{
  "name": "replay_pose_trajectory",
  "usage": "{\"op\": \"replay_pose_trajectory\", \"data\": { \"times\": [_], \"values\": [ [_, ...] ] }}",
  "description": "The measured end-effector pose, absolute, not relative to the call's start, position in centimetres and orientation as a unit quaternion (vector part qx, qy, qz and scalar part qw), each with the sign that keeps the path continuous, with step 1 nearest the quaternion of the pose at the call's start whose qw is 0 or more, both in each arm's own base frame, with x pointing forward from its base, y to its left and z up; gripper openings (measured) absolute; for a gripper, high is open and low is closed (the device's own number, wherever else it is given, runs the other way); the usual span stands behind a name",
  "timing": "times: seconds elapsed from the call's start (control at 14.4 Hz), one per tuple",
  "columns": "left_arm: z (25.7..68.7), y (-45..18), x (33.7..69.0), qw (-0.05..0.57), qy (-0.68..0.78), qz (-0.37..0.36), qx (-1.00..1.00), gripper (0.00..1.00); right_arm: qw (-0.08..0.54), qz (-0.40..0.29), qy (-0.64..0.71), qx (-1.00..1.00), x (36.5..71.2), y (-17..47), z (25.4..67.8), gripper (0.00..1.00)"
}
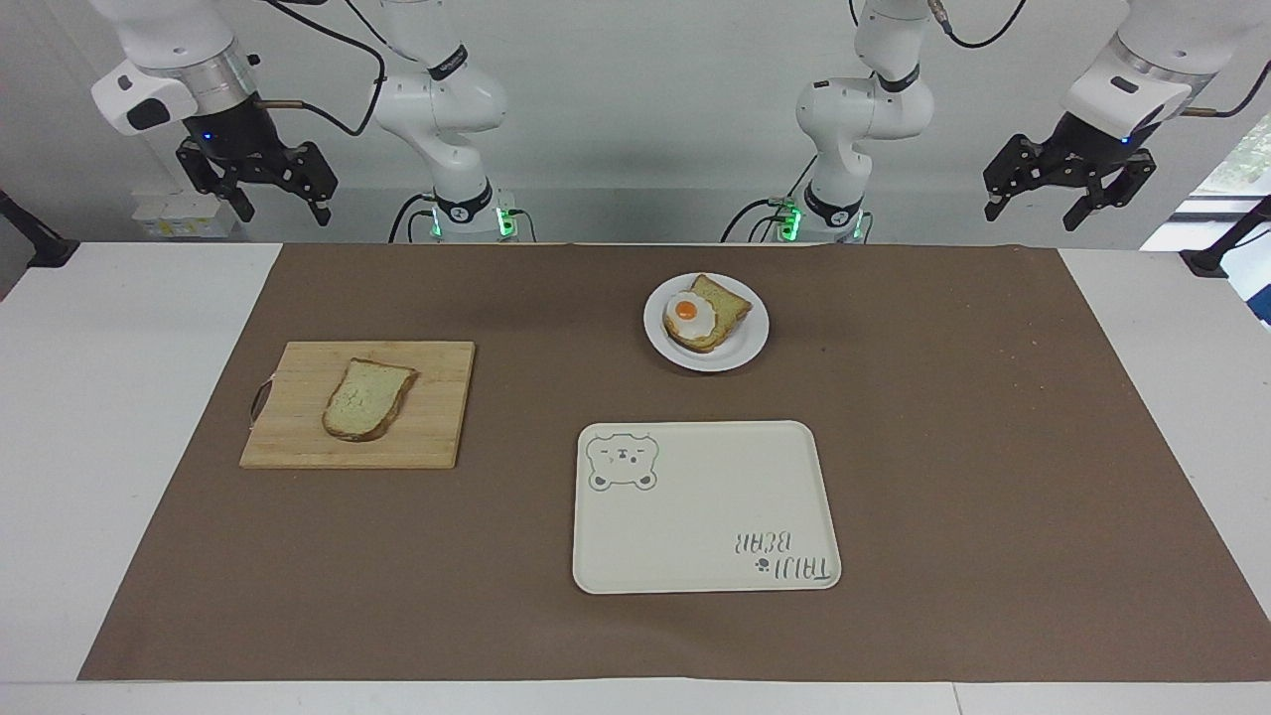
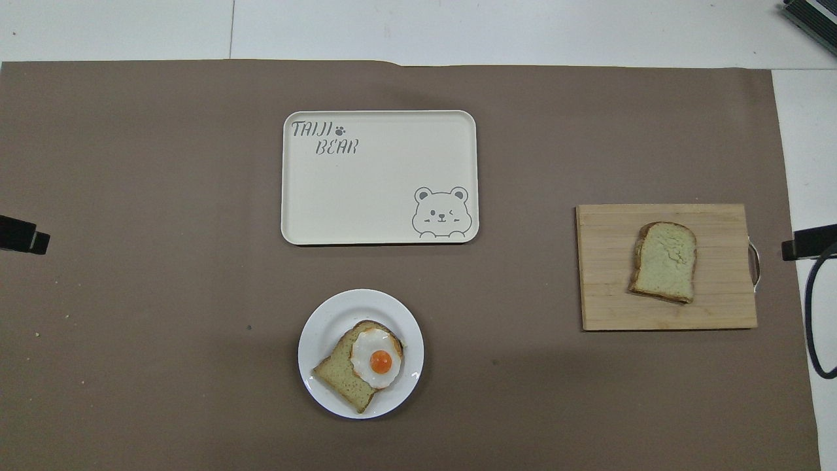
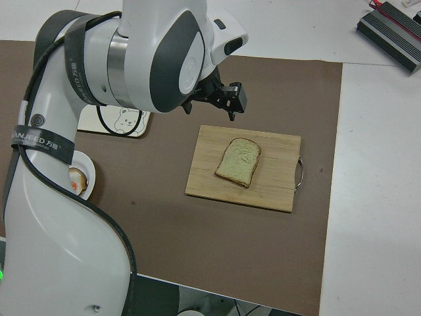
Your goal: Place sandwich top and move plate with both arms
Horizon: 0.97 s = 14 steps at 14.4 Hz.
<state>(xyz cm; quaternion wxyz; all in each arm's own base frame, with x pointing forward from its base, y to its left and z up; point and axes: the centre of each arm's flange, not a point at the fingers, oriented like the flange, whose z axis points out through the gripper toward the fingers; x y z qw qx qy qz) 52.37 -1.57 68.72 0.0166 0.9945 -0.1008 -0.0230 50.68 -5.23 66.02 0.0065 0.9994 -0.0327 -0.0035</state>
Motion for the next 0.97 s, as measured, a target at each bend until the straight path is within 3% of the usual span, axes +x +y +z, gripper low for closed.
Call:
{"op": "replay_pose_trajectory", "data": {
  "times": [0.97],
  "values": [
    [68.72, -1.57, 52.37, 0.017, -0.101, -0.023, 0.995, 1.0, 0.008, 0.01, -0.025, 1.0, 51.13, -4.43, 65.95, 1.0]
  ]
}}
